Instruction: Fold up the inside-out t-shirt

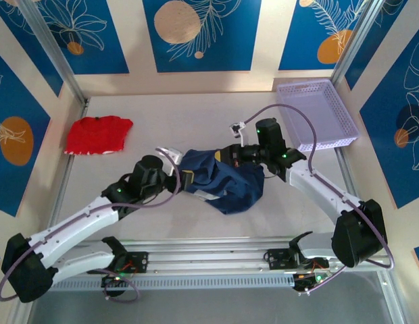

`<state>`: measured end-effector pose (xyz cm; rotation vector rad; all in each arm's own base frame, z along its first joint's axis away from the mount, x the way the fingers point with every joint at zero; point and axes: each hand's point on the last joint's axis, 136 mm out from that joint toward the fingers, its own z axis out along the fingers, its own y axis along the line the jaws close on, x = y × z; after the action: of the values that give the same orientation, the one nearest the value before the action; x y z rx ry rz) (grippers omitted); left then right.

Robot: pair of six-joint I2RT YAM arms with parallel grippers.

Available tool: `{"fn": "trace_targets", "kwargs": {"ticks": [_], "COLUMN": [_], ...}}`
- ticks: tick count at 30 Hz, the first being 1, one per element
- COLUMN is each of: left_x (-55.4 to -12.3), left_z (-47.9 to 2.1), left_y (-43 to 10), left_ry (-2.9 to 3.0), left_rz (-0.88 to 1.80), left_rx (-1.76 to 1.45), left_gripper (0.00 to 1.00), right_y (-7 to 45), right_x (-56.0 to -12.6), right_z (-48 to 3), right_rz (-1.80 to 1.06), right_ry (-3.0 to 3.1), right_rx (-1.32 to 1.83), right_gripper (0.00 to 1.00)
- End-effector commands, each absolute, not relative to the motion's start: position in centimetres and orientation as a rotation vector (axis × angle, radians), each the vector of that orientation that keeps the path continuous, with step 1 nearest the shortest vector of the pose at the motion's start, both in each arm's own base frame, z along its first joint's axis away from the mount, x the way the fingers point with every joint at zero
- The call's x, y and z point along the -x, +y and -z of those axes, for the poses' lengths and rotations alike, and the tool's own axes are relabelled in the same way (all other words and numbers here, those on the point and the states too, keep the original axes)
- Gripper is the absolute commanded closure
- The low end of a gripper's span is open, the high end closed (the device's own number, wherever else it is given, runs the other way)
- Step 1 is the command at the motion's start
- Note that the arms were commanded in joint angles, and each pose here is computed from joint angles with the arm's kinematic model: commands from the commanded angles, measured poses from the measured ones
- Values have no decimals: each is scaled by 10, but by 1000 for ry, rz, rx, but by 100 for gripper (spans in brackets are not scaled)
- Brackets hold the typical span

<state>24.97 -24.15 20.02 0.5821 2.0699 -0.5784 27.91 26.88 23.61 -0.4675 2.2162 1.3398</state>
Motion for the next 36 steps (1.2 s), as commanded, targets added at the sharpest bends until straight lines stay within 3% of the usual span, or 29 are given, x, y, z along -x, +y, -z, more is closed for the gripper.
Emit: {"fn": "trace_targets", "kwargs": {"ticks": [1,6,9,11,16,18,23,30,36], "left_x": [-239,-257,-273,-279,-290,-287,-275,-264,-266], "left_z": [-198,-197,-199,-199,-200,-208,-240,-256,-260], "left_y": [-284,-319,-331,-340,-347,-345,-335,-321,-307], "left_ry": [2021,2023,2015,2013,2030,2025,2026,2090,2133], "left_rz": [706,737,720,727,729,780,1026,1164,1151], "left_rx": [-774,-813,-795,-798,-778,-756,-639,-515,-403], "left_gripper": [38,40,46,55,94,100,100,100,100], "right_y": [272,268,265,264,254,243,210,199,214], "right_x": [-278,-280,-281,-281,-282,-285,-292,-272,-254], "right_z": [-260,-260,-258,-257,-254,-252,-255,-269,-251], "right_rz": [-1436,-1444,-1444,-1442,-1336,-1207,-764,-586,-537], "right_ry": [2170,2170,2176,2178,2190,2205,2193,2104,2170], "right_rx": [463,437,421,417,413,409,408,459,512], "right_gripper": [100,100,100,100,97,92,62,11,9]}}
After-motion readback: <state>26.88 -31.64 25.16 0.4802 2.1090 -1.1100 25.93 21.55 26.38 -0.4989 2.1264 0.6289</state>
